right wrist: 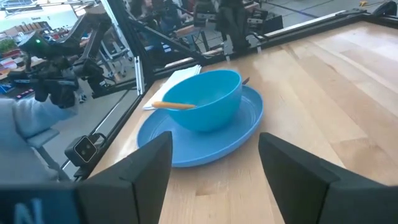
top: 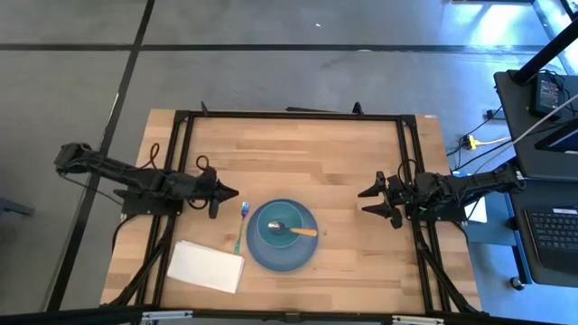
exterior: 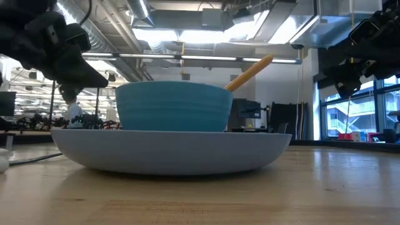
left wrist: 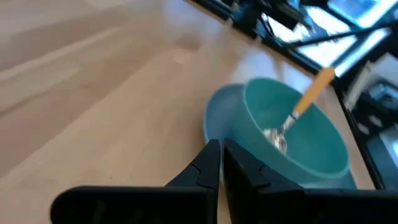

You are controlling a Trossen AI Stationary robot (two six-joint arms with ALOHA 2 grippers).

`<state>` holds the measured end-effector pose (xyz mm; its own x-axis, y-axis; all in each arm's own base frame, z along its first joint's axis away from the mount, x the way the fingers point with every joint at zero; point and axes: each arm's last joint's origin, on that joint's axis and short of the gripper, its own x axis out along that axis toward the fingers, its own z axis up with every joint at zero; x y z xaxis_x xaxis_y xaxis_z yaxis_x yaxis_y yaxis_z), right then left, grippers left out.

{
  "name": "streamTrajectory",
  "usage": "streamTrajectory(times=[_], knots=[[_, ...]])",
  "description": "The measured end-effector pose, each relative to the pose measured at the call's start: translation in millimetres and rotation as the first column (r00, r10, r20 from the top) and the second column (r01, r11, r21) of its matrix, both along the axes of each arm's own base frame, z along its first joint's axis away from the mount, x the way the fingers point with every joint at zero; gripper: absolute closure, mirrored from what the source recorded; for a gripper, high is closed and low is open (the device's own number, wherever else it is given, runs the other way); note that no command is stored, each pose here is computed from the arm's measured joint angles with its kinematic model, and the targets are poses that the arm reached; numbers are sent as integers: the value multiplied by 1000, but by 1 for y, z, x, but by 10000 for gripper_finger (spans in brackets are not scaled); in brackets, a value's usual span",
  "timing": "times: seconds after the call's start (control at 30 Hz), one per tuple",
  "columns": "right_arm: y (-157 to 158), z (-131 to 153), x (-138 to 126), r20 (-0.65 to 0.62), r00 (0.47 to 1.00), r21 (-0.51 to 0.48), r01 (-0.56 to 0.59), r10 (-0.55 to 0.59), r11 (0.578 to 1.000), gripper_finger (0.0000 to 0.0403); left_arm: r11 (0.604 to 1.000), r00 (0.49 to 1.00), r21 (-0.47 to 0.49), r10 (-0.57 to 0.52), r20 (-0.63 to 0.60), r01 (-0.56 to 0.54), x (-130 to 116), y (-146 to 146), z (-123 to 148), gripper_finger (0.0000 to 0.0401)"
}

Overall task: Set table place
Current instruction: Return to Home Position

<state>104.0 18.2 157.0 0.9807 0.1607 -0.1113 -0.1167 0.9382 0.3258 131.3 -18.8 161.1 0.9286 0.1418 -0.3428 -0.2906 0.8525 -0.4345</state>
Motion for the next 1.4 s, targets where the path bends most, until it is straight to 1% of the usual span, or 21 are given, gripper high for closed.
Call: streamTrajectory(times=[0.1, 0.17, 0.27, 0.33, 0.4, 0.5, 0.63, 0.7, 0.8, 0.9, 1.03, 1.23, 1.4], knots=[[0, 0, 0, 0, 1000, 1, 0, 0, 1000, 162, 997, 998, 40, -68, -13, 68, 3, 8, 3, 395], [0, 0, 0, 0, 1000, 0, 0, 0, 1000, 162, 992, 994, 70, -105, 14, 104, 6, 15, 16, 397], [0, 0, 0, 0, 1000, 1, 0, 0, 1000, 162, 975, 978, 121, -194, 70, 185, 10, 22, 39, 400], [0, 0, 0, 0, 1000, 0, 0, 0, 1000, 162, 964, 971, 172, -222, 94, 203, 11, 25, 50, 400], [0, 0, 0, 0, 1000, 1, 0, 0, 1000, 162, 950, 966, 229, -239, 95, 213, 11, 26, 55, 396], [0, 0, 0, 0, 1000, 0, 0, 0, 1000, 162, 926, 962, 284, -271, 35, 250, 10, 24, 49, 389], [0, 0, 0, 0, 1000, 1, 0, 0, 1000, 162, 932, 976, 293, -215, -20, 212, 8, 20, 33, 378], [0, 0, 0, 0, 1000, 0, 0, 0, 1000, 162, 932, 978, 295, -202, -56, 210, 6, 17, 20, 374], [0, 0, 0, 0, 1000, 1, 0, 0, 1000, 162, 935, 986, 314, -159, -51, 167, 3, 15, 10, 368], [0, 0, 0, 0, 1000, 0, 0, 0, 1000, 162, 912, 991, 387, -129, -47, 137, 2, 14, 3, 362], [0, 0, 0, 0, 1000, 0, 0, 0, 1000, 162, 870, 986, 465, -153, -62, 164, 1, 12, -1, 355], [0, 0, 0, 0, 1000, 0, 0, 0, 1000, 162, 859, 983, 478, -157, -98, 185, -2, 12, -11, 346], [0, 0, 0, 0, 1000, 0, 0, 0, 1000, 162, 857, 978, 474, -155, -137, 203, -5, 13, -24, 339]])
